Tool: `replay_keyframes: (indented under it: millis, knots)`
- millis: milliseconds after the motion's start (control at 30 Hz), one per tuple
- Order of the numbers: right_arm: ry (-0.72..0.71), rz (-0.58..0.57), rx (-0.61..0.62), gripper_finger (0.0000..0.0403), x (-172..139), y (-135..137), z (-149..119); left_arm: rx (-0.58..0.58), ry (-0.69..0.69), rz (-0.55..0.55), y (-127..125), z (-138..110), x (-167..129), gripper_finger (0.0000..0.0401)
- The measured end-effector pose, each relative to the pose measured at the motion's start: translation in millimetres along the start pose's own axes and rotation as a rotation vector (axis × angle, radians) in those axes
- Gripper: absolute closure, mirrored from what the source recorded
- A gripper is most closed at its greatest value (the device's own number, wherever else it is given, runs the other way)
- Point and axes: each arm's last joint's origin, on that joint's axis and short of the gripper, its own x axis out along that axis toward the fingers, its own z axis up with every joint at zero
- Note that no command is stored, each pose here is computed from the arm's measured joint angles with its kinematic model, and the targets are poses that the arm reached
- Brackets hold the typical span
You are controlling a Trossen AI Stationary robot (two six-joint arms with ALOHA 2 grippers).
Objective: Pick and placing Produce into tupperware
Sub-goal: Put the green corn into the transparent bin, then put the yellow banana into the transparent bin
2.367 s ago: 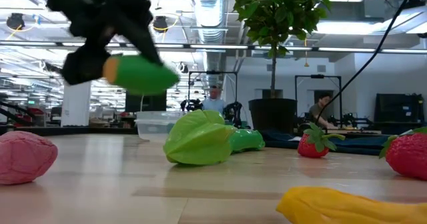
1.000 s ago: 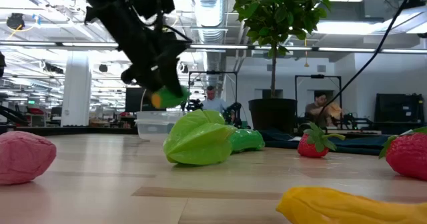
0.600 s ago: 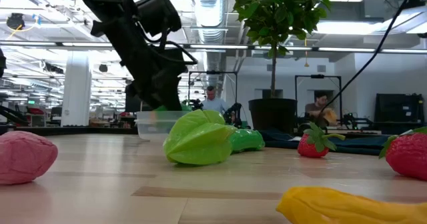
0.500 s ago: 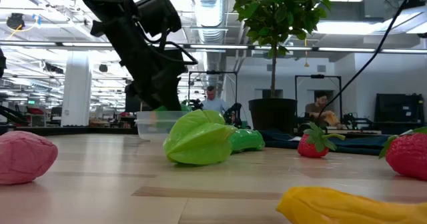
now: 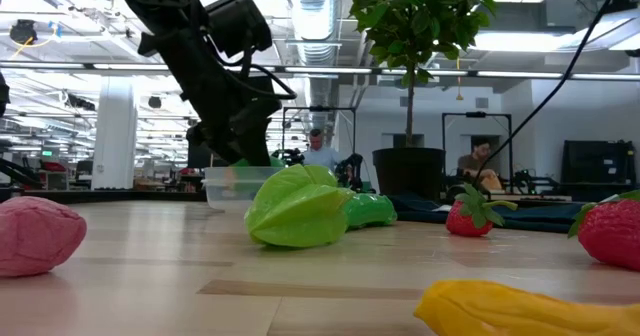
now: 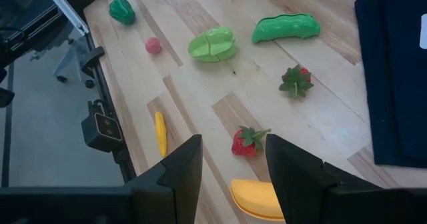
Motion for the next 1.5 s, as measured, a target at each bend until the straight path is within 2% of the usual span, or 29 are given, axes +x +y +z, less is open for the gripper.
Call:
replay_keyframes:
  millis: [700, 1033, 1233, 1400, 1500]
  knots:
    - [0.000, 0.000, 0.000, 0.0246, 0.0, 0.0, 0.0, 0.019, 0.002, 0.000, 0.8, 0.3, 0.3, 0.0180]
    - [0.000, 0.006, 0.006, 0.0246, -0.1, 0.7, 0.1, 0.033, 0.002, -0.001, 0.8, 0.4, 0.2, 0.0138]
    - [0.004, 0.008, 0.005, 0.0246, -0.5, 0.7, -0.5, 0.023, 0.016, -0.043, -1.6, 3.0, -0.9, 0.0129]
    - [0.017, 0.020, -0.021, 0.0246, -5.4, 0.8, -5.8, 0.038, -0.009, -0.134, -11.1, 22.7, -9.5, 0.0129]
    - [0.041, 0.027, -0.048, 0.0246, -9.8, 0.2, -11.2, 0.069, -0.005, -0.225, -19.4, 39.3, -18.5, 0.0129]
